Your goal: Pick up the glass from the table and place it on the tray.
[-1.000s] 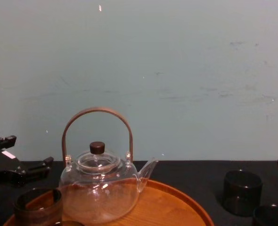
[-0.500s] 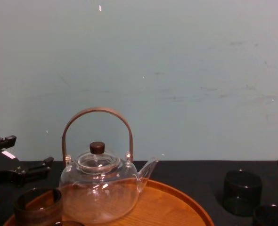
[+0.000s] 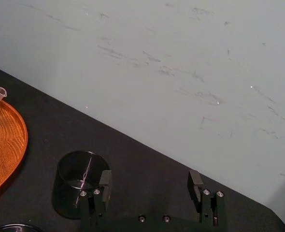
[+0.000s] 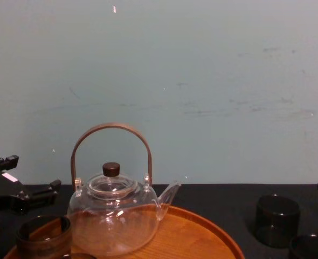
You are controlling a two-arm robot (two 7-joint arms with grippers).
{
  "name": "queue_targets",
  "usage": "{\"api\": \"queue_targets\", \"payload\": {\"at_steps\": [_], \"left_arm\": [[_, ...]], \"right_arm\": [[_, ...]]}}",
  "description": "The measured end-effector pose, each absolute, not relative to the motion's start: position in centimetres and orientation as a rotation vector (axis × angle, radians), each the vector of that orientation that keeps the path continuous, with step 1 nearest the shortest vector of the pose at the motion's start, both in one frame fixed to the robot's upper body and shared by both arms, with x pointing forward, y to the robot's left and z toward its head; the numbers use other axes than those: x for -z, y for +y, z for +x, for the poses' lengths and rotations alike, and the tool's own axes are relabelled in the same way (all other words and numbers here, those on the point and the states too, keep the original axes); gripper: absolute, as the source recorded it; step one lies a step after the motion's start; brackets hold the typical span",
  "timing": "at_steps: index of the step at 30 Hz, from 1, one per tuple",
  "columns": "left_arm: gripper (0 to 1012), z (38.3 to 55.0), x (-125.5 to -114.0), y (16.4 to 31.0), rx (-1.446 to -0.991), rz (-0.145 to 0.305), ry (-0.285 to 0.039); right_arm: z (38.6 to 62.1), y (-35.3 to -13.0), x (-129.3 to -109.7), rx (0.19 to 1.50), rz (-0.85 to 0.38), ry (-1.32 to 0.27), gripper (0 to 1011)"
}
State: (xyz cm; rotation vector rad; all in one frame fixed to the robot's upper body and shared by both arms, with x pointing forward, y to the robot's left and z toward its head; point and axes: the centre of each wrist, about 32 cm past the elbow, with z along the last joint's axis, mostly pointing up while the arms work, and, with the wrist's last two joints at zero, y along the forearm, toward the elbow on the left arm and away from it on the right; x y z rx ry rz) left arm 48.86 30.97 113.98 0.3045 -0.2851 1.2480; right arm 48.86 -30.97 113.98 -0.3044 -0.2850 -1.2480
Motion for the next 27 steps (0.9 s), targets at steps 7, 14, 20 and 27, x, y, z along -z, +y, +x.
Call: {"api": "queue_targets", "payload": {"at_steps": [7,14,20,27], "left_arm": [[1001,48.9,-114.0,31.0,-1.248,0.305,-0.285],[1001,48.9,-114.0,31.0,-1.248,0.305,-0.285],[1001,48.9,-114.0,31.0,-1.248,0.305,-0.285],[1001,48.9,-114.0,31.0,-1.248,0.305,-0.285]], "right_arm": [[48.9,-31.0,-114.0,1.248,-0.304,-0.285,1002],[48.9,-31.0,-114.0,1.248,-0.304,-0.285,1002],[48.6,-31.3,-114.2,1.219,-0.304,-0.265,1003],[47.1,-31.4,-114.8,1.178,-0.309,-0.243,1002]]}}
